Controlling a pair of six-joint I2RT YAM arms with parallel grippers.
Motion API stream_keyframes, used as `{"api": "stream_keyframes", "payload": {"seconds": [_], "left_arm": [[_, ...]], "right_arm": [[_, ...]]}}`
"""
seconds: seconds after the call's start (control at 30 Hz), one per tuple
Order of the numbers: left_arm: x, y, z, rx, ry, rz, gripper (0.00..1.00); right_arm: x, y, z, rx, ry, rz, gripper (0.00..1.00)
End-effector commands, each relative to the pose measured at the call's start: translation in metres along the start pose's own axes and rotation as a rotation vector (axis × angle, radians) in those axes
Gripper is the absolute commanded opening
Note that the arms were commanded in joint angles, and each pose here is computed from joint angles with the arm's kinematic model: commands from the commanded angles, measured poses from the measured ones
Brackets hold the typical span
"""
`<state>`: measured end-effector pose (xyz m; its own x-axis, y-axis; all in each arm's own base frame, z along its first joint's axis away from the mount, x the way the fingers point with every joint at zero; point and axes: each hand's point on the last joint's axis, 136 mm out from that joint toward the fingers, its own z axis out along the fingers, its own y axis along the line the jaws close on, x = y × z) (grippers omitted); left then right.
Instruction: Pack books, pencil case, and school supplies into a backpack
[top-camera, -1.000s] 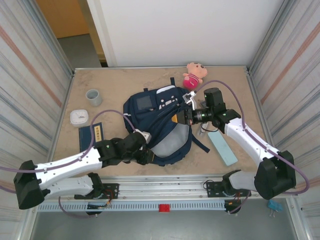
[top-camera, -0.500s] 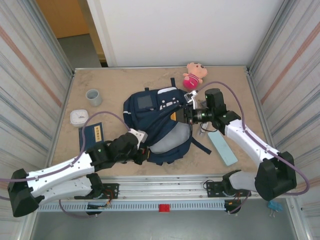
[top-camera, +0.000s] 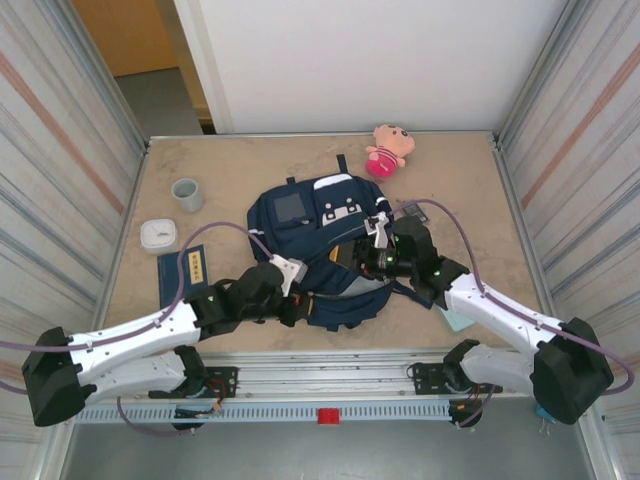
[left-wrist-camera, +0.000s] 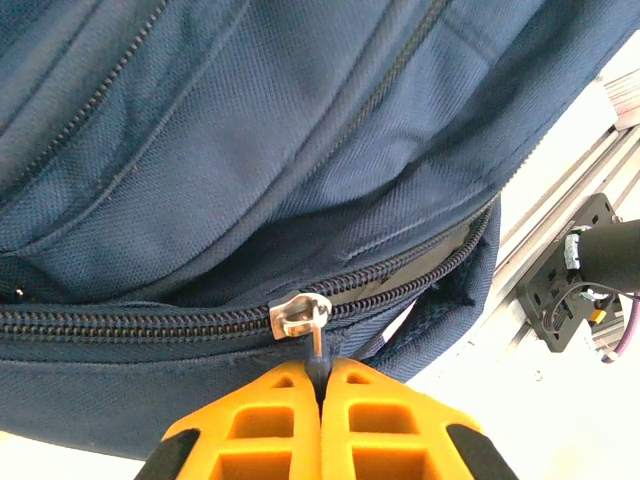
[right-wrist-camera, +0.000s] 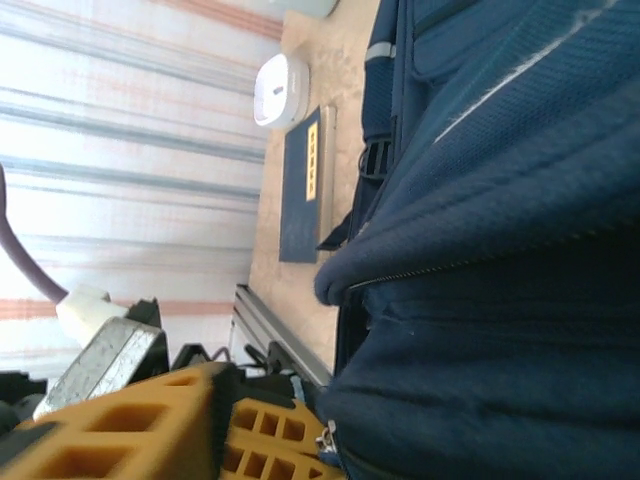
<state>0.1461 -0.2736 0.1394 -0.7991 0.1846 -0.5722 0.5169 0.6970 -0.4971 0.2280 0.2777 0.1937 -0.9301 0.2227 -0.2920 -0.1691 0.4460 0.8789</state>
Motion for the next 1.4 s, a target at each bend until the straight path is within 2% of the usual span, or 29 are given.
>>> {"api": "stream_keyframes", "payload": {"seconds": [0.0, 0.07, 0.17, 0.37, 0.57, 0.83, 1.07, 1.2, 1.37], "left_arm": [[-0.017, -0.005, -0.007, 0.008, -0.079, 0.003, 0.0], [-0.01, 0.01, -0.007, -0.052, -0.066, -0.001, 0.0], [-0.004, 0.038, -0.01, -0.165, -0.05, -0.035, 0.0], [-0.006, 0.079, -0.022, -0.315, -0.091, -0.099, 0.0], [-0.018, 0.111, -0.03, -0.392, -0.144, -0.149, 0.0], [-0.051, 0.143, -0.05, -0.446, -0.275, -0.176, 0.0], [-0.068, 0.167, -0.056, -0.476, -0.319, -0.212, 0.0], [-0.075, 0.183, -0.059, -0.5, -0.346, -0.24, 0.0], [-0.086, 0.183, -0.062, -0.476, -0.379, -0.243, 0.0]], "right_arm": [[-0.013, 0.02, -0.002, -0.04, -0.043, -0.037, 0.3], [-0.017, 0.035, -0.007, -0.072, -0.016, -0.088, 0.22], [-0.026, 0.06, -0.019, -0.129, 0.028, -0.166, 0.17], [-0.044, 0.099, -0.036, -0.236, 0.119, -0.24, 0.13], [-0.05, 0.135, -0.05, -0.309, 0.174, -0.324, 0.12], [-0.043, 0.175, -0.073, -0.424, 0.254, -0.388, 0.12], [-0.037, 0.193, -0.087, -0.471, 0.288, -0.421, 0.12], [-0.034, 0.198, -0.093, -0.485, 0.299, -0.429, 0.13], [-0.038, 0.187, -0.085, -0.441, 0.29, -0.398, 0.12]]}}
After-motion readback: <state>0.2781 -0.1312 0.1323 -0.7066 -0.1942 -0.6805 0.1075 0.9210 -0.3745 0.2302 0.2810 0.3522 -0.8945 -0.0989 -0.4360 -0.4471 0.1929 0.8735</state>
